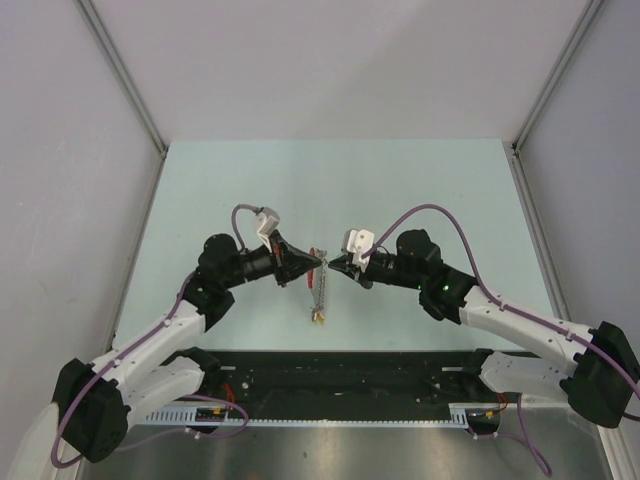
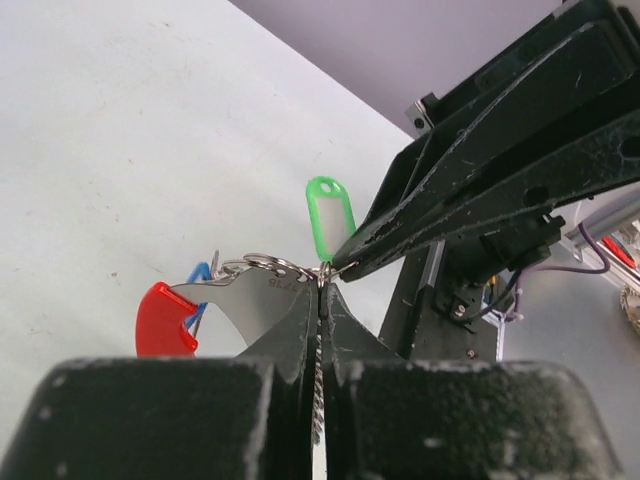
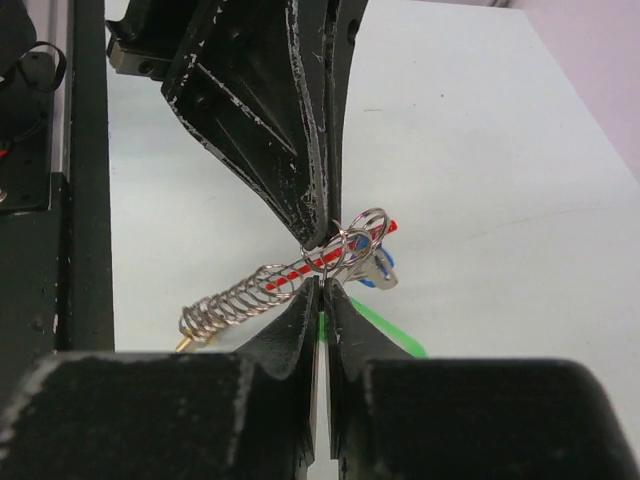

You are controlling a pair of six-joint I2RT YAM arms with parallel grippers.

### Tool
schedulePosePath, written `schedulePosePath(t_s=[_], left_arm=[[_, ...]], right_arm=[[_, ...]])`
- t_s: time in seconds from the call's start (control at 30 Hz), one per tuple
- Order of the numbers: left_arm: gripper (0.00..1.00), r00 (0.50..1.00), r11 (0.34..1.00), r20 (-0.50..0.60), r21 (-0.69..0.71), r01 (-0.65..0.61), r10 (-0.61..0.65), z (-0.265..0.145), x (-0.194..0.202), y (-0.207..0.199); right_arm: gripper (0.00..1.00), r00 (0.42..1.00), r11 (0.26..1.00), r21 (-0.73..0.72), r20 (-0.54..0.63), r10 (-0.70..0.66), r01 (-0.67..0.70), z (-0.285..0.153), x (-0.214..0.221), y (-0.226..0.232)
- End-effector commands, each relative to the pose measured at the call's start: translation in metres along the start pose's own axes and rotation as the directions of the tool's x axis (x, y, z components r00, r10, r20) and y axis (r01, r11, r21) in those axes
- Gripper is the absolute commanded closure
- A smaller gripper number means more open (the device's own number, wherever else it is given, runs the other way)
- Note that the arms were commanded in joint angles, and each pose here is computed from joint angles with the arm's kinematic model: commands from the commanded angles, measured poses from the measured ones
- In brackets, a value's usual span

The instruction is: Put the keys on the keyring

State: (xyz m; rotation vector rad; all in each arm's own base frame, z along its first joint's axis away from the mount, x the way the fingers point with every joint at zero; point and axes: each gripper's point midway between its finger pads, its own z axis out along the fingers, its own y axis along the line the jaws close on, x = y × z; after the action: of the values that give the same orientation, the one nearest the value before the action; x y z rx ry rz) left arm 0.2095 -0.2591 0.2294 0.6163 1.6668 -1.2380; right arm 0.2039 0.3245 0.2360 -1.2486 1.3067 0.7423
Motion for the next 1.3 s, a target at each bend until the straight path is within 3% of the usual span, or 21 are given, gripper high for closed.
schedulePosePath(t_s=[0.0,0.27,0.5,0.6,1.27], left_arm=[[1.00,0.982,0.998,0.177,0.003,-0.064,0.062,-0.002,-0.045,-0.013],[1.00,0.983,0.998,0.173,0.000,-0.066,0.065,-0.003,-0.041,-0.012],[1.00,0.984,0.997,0.158,-0.012,-0.077,0.078,-0.002,-0.037,-0.008],[0.99,0.985,0.996,0.152,-0.012,-0.085,0.085,-0.002,-0.035,-0.007],[1.00,0.985,0.994,0.137,-0.029,-0.105,0.107,-0.001,-0.031,-0.004]], right_arm=[[0.89,0.999,0.996,0.086,0.012,0.036,-0.037,0.000,0.003,-0.008],[0.82,0.999,0.995,0.097,0.022,0.034,-0.036,0.003,0.002,-0.010],[0.65,0.996,0.990,0.129,0.075,0.038,-0.047,-0.005,-0.016,-0.015],[0.62,0.993,0.988,0.138,0.104,0.055,-0.069,-0.009,-0.025,-0.016],[0.64,0.967,0.961,0.166,0.164,0.194,-0.221,0.004,-0.039,-0.027]])
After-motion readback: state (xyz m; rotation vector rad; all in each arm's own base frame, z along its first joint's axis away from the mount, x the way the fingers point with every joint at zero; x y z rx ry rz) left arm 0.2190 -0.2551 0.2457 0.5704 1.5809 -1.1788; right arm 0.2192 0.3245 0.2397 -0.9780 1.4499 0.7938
